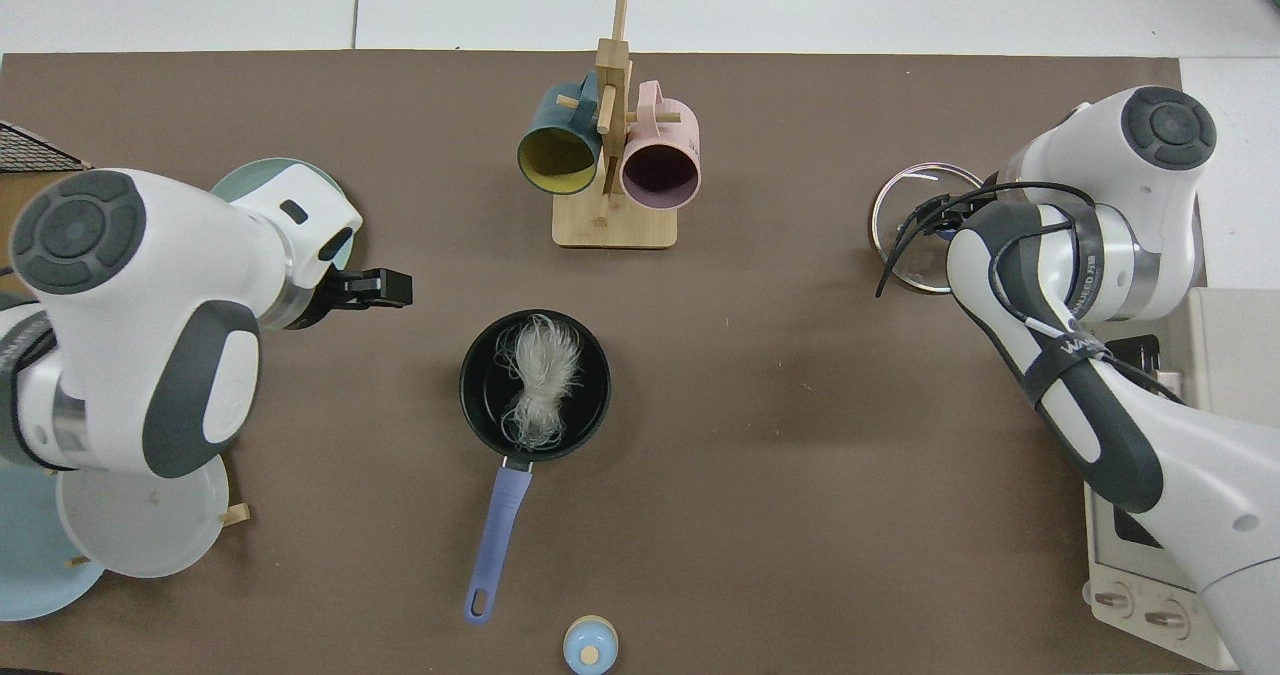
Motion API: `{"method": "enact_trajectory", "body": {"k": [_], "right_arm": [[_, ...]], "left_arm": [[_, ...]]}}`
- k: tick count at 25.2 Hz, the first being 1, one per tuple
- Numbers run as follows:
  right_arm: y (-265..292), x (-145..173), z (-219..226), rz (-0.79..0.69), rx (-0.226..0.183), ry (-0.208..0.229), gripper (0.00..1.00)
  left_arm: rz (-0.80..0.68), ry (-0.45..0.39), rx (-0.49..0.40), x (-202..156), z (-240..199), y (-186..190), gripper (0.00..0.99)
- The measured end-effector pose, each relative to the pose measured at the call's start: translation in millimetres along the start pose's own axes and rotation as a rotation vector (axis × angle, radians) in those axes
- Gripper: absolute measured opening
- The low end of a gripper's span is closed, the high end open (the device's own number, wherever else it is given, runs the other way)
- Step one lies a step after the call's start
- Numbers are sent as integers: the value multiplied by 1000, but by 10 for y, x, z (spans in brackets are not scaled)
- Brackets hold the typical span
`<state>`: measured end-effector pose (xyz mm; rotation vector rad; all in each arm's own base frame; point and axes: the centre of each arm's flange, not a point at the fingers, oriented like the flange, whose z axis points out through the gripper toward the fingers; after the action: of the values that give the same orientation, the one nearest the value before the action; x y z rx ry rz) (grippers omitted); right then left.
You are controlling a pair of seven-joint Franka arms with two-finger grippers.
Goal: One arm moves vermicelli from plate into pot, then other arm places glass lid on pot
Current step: 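Withdraw the left gripper while the right gripper carries the lid over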
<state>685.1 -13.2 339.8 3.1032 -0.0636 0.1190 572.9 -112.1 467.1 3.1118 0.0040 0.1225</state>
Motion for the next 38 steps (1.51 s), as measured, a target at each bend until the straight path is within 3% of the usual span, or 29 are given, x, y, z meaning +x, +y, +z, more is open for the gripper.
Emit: {"method": "enact_trajectory", "body": {"k": [12, 19, 26, 27, 28, 30, 31, 38], "right_arm": [[81, -17, 73, -16, 5, 21, 974], [78, -10, 132, -16, 6, 33, 947], [72, -6, 142, -16, 7, 36, 916], [70, -4, 140, -16, 7, 38, 899], [67, -1, 138, -16, 8, 40, 806], [57, 1, 136, -17, 9, 42, 722], [57, 2, 133, -16, 10, 43, 612], [94, 12, 118, 10, 31, 49, 608]], "left_arm": [[-16, 10, 53, 159, -763, -758, 991], [-12, -6, 57, 108, -1313, -758, 991], [-2, -19, 58, 62, -1565, -740, 991], [-2, -20, 58, 60, -1564, -738, 991], [-2, -22, 58, 59, -1562, -738, 991], [-2, -25, 59, 55, -1559, -736, 991], [-1, -26, 59, 54, -1559, -734, 991], [0, -28, 59, 51, -1557, -727, 991]]}}
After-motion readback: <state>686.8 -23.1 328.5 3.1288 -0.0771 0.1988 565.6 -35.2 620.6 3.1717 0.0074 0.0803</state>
